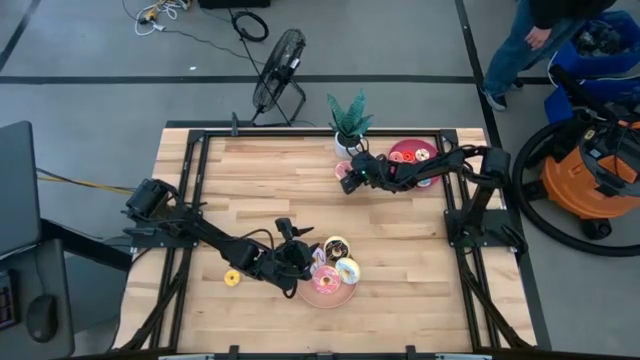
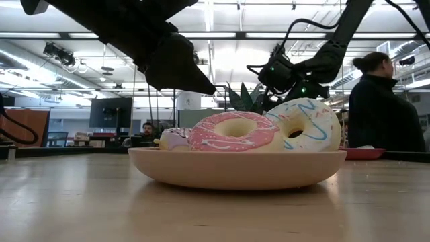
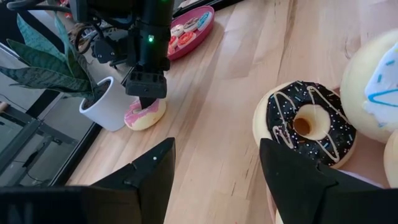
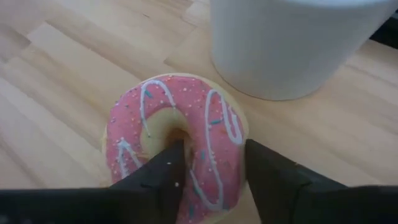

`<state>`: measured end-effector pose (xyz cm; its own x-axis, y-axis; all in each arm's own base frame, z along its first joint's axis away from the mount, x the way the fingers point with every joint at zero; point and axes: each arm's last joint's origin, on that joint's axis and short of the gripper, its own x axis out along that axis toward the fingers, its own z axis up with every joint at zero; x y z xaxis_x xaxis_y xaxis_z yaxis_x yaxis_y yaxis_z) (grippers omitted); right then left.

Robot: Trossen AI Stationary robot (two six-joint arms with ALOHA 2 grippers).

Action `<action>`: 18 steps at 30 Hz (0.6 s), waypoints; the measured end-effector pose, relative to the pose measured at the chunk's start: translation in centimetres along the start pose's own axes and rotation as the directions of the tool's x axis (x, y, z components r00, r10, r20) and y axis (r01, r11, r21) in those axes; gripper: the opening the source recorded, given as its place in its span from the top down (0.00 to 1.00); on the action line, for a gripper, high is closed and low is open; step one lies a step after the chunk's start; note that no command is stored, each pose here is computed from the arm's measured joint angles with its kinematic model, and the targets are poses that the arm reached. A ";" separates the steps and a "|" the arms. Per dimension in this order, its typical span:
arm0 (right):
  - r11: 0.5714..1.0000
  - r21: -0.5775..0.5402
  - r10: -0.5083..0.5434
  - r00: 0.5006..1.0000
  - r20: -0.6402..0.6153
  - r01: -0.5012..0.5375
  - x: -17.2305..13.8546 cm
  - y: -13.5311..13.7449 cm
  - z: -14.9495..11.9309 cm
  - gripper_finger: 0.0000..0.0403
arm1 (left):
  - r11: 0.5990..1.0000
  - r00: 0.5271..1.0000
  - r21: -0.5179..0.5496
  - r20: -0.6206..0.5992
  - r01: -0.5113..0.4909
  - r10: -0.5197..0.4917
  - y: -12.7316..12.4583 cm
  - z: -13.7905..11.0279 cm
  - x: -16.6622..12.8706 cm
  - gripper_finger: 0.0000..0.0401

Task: Pick & Place donuts
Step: Put the large pink donut on the pink plate

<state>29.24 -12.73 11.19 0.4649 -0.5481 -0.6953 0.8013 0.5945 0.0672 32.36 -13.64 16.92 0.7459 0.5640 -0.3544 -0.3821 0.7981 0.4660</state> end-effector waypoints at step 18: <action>0.979 -0.203 -0.001 0.996 0.089 0.019 -2.5 1.3 0.9 0.90 | 1.000 1.000 -0.006 0.000 0.001 -0.001 0.0 0.0 0.0 0.41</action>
<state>29.49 -11.12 13.71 0.4959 -0.5991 -0.6286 0.7171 0.6908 -0.0927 32.34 -13.68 16.92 0.7464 0.5631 -0.3546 -0.3846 0.7999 0.4606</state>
